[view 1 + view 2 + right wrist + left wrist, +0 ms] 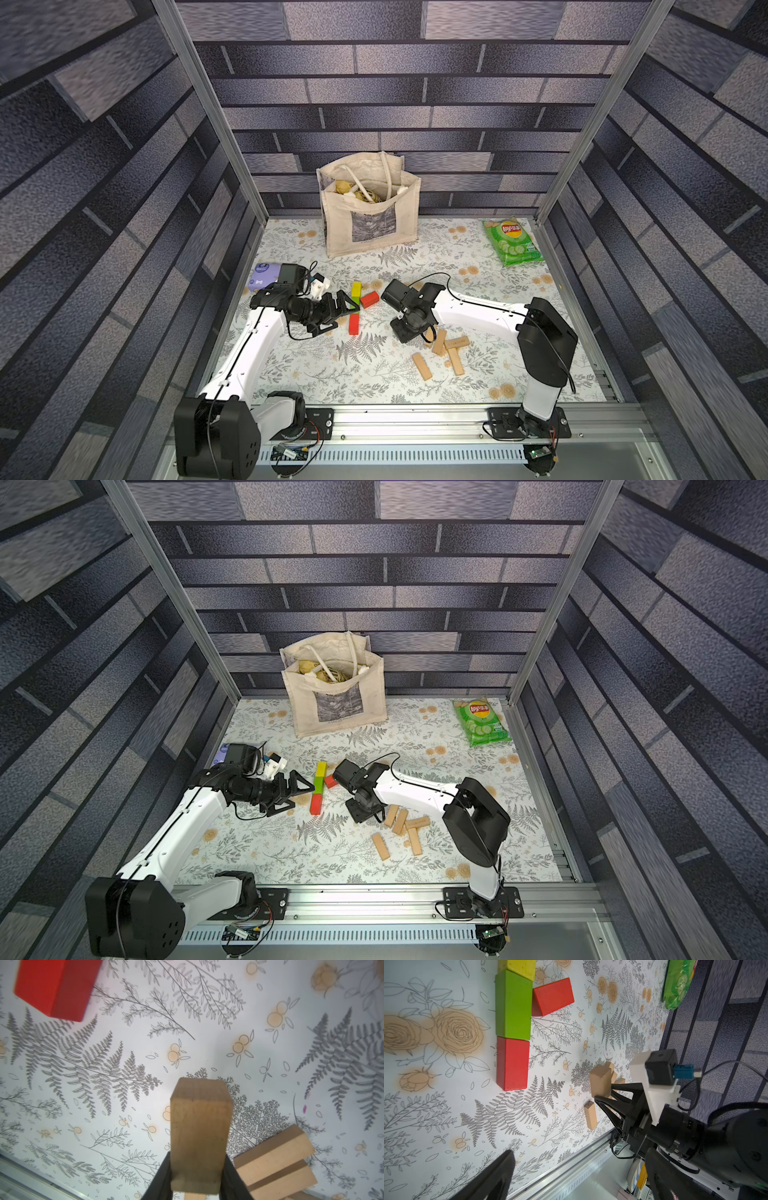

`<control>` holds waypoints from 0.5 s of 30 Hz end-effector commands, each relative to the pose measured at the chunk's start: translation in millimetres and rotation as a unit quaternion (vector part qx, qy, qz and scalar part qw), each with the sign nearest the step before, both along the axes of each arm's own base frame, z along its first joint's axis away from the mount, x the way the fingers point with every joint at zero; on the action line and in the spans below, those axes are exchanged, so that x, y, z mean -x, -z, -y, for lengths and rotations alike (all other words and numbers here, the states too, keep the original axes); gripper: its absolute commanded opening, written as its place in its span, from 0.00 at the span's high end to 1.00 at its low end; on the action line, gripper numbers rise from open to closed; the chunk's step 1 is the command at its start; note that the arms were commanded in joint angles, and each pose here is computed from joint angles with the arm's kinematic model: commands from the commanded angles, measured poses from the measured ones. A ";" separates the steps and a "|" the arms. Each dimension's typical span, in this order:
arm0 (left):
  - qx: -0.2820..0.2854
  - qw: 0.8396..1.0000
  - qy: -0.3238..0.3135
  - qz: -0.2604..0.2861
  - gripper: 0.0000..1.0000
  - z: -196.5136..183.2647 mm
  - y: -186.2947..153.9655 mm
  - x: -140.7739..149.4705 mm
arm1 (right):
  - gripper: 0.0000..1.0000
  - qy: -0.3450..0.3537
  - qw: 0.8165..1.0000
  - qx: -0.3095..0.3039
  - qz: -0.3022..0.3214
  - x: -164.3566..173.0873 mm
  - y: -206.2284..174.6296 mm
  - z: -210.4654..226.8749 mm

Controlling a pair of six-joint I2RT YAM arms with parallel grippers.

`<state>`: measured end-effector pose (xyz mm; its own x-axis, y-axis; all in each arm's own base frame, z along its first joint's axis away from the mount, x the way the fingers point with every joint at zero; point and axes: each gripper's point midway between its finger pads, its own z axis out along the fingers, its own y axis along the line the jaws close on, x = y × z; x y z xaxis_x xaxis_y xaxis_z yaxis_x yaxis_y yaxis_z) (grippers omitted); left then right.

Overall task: Assemble the letter k with building blocks
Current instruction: Pick up the building block from the center of the board, then assemble the building block at the center of the board.

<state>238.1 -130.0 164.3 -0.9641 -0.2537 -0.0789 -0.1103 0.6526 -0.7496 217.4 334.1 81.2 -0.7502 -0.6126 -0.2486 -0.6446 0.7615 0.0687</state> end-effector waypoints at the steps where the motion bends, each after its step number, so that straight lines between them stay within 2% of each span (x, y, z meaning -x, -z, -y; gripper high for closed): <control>1: 0.032 0.999 0.011 0.021 0.00 -1.5 -14.4 -11.5 | 0.80 -0.122 0.992 -0.020 0.020 -5.9 -25.8 -10.2; 6: 0.064 0.997 -0.046 0.005 0.00 -25.2 -0.5 -21.6 | 0.80 -0.194 0.980 -0.046 0.013 -9.0 -22.1 -27.8; 11: 0.025 0.996 -0.088 0.002 0.00 -45.7 17.8 -15.6 | 0.79 -0.204 0.978 -0.047 0.006 -11.4 -9.6 -32.2; 15: 0.030 0.995 -0.094 0.014 0.00 -48.7 15.8 -19.0 | 0.80 -0.199 0.979 -0.040 -0.001 -14.4 4.1 -36.2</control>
